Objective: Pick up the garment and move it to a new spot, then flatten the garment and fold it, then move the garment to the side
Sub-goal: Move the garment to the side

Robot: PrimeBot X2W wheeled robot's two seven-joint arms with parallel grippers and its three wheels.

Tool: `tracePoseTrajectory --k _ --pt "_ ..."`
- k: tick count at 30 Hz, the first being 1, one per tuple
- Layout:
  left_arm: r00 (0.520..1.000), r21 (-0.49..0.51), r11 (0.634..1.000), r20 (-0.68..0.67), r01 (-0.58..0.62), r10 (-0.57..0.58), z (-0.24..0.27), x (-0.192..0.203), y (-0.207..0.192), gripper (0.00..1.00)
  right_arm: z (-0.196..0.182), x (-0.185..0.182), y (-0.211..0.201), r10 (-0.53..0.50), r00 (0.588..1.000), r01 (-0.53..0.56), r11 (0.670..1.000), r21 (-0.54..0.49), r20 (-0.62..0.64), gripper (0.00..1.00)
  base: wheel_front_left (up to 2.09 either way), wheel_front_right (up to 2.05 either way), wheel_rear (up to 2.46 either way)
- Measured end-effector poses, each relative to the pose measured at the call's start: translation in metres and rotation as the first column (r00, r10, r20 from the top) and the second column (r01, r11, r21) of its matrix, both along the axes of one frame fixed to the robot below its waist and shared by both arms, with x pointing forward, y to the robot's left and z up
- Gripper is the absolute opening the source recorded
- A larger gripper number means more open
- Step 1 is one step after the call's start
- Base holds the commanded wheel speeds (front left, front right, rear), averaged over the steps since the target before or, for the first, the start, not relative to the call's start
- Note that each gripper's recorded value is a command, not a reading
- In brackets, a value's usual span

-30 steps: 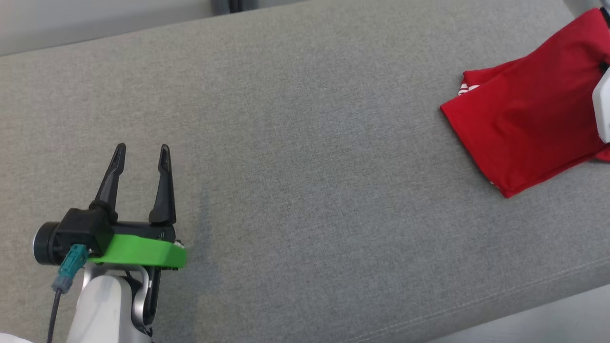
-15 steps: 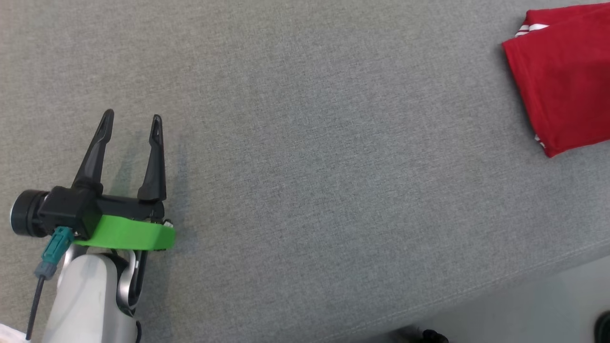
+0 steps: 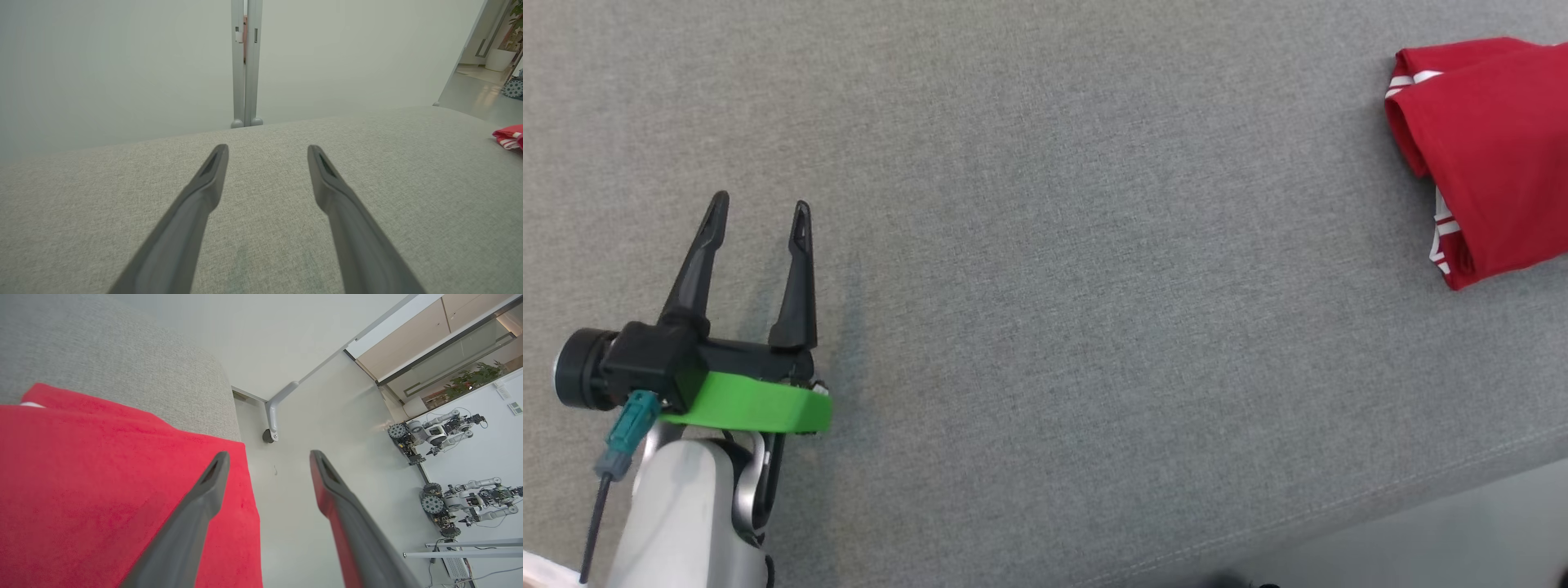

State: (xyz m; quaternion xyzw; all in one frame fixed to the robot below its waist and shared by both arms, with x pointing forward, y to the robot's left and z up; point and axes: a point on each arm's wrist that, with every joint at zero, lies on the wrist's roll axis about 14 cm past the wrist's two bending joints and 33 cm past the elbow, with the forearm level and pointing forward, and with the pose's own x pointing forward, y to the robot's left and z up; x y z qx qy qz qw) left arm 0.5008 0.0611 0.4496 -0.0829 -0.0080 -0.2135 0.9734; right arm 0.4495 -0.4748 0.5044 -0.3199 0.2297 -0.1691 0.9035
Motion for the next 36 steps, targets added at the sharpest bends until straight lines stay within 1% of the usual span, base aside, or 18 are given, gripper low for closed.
tracePoseTrajectory --k 3,4,7,9,13,14,15,16,18,24,31,36 --pt "1.000 -0.007 1.000 -0.012 -0.011 0.011 0.004 -0.009 0.001 1.00 -0.001 0.013 0.039 0.107 0.992 -0.109 0.994 0.028 0.063 1.00 0.00 0.00 0.00" --pt "1.000 -0.010 1.000 -0.015 -0.015 0.015 0.005 -0.012 0.001 1.00 0.000 0.016 0.049 0.129 0.987 -0.133 0.990 0.041 0.091 1.00 0.00 0.00 0.00" --pt "0.998 -0.009 0.998 -0.007 -0.058 0.058 0.015 -0.020 0.011 1.00 -0.002 0.016 0.089 0.199 0.964 -0.220 0.969 0.107 0.178 1.00 0.00 0.00 0.00" --pt "0.997 -0.007 0.997 -0.008 -0.082 0.082 0.020 -0.029 0.019 1.00 -0.007 0.012 0.118 0.224 0.945 -0.269 0.947 0.176 0.237 1.00 0.00 0.00 0.00" --pt "0.988 -0.023 0.988 -0.016 -0.152 0.152 0.028 -0.049 0.039 1.00 -0.009 -0.001 0.166 0.271 0.908 -0.359 0.897 0.258 0.320 1.00 0.00 0.00 0.00" --pt "0.984 -0.031 0.984 0.003 -0.176 0.176 0.037 -0.052 0.046 1.00 -0.012 -0.006 0.180 0.283 0.899 -0.382 0.880 0.283 0.333 1.00 0.00 0.00 0.00" --pt "0.980 -0.038 0.980 0.014 -0.197 0.197 0.043 -0.057 0.052 1.00 -0.015 -0.012 0.197 0.317 0.888 -0.417 0.861 0.292 0.333 1.00 0.00 0.00 0.00" --pt "0.977 -0.038 0.976 0.009 -0.214 0.214 0.043 -0.064 0.057 1.00 -0.017 -0.017 0.211 0.327 0.878 -0.440 0.840 0.317 0.350 1.00 0.00 0.00 0.00" --pt "0.971 -0.038 0.970 -0.001 -0.240 0.240 0.042 -0.077 0.065 1.00 -0.018 -0.029 0.224 0.335 0.868 -0.461 0.820 0.341 0.367 1.00 0.00 0.00 0.00" --pt "0.949 -0.048 0.948 -0.003 -0.316 0.316 0.049 -0.103 0.090 1.00 -0.011 -0.056 0.254 0.278 0.848 -0.481 0.763 0.432 0.451 1.00 0.00 0.00 0.00" --pt "0.921 -0.033 0.920 -0.015 -0.390 0.390 0.045 -0.129 0.117 1.00 0.013 -0.066 0.278 0.249 0.807 -0.522 0.724 0.450 0.536 1.00 0.00 0.00 0.00" --pt "0.913 -0.034 0.912 -0.020 -0.408 0.408 0.044 -0.139 0.124 1.00 0.020 -0.072 0.284 0.243 0.800 -0.530 0.715 0.457 0.549 1.00 0.00 0.00 0.00"
